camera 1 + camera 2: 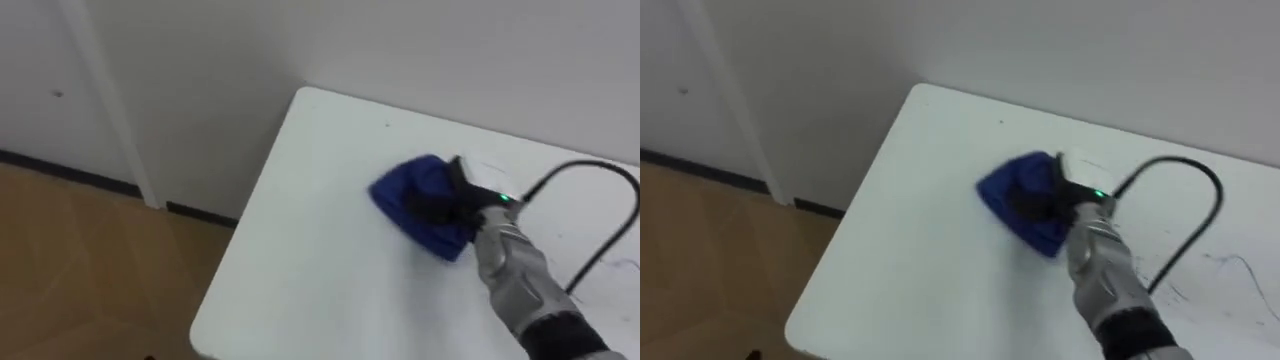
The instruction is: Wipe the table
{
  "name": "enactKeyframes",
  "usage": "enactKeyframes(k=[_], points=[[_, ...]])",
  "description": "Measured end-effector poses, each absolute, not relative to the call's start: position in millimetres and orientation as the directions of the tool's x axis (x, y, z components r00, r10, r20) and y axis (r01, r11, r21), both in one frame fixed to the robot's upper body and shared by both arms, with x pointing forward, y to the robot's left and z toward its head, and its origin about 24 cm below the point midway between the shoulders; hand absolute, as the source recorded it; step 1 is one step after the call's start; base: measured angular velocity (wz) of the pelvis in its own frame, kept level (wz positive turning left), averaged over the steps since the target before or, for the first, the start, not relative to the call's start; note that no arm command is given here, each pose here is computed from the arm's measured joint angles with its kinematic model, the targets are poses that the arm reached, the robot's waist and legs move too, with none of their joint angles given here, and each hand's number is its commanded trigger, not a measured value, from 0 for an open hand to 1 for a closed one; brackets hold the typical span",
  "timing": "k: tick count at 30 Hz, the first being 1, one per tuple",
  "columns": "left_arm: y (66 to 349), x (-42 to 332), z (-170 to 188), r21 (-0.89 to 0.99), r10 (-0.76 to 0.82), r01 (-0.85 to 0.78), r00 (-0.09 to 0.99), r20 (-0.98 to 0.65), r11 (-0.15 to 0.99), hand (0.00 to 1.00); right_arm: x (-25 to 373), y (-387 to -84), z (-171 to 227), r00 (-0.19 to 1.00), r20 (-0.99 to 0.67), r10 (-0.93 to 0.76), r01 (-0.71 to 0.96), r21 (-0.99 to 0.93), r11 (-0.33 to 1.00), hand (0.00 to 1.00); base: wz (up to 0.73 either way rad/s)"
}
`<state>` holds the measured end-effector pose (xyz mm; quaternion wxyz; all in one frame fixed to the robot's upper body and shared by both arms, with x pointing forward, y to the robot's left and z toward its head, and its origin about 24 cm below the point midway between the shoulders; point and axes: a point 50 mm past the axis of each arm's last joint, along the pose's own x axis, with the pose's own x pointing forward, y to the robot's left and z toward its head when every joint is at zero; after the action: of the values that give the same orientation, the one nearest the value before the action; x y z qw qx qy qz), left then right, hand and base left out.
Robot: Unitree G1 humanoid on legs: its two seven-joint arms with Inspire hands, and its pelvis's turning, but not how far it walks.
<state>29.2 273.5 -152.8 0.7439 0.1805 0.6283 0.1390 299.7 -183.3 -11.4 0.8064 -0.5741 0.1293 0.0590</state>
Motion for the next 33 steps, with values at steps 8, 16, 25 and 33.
enactKeyframes(k=[8,16,25,33], points=[[269,-20,-155,0.419,0.418,0.005,0.024,-0.908,0.908,0.00,248,-214,-53,0.945,-0.284,-0.161,-0.163,-0.838,0.520,1.00,0.41],[287,-9,-146,0.512,0.513,-0.032,0.081,-0.855,0.858,0.00,134,-310,-80,0.722,-0.235,-0.651,0.133,-0.876,0.463,1.00,0.01],[279,-16,-149,0.493,0.495,-0.045,0.068,-0.866,0.869,0.00,132,-339,-79,0.571,-0.304,-0.762,0.173,-0.863,0.474,1.00,-0.12],[262,27,-155,0.440,0.438,-0.020,0.155,-0.886,0.898,0.00,293,-214,6,0.965,-0.130,-0.228,-0.022,-0.906,0.423,1.00,-0.34]])
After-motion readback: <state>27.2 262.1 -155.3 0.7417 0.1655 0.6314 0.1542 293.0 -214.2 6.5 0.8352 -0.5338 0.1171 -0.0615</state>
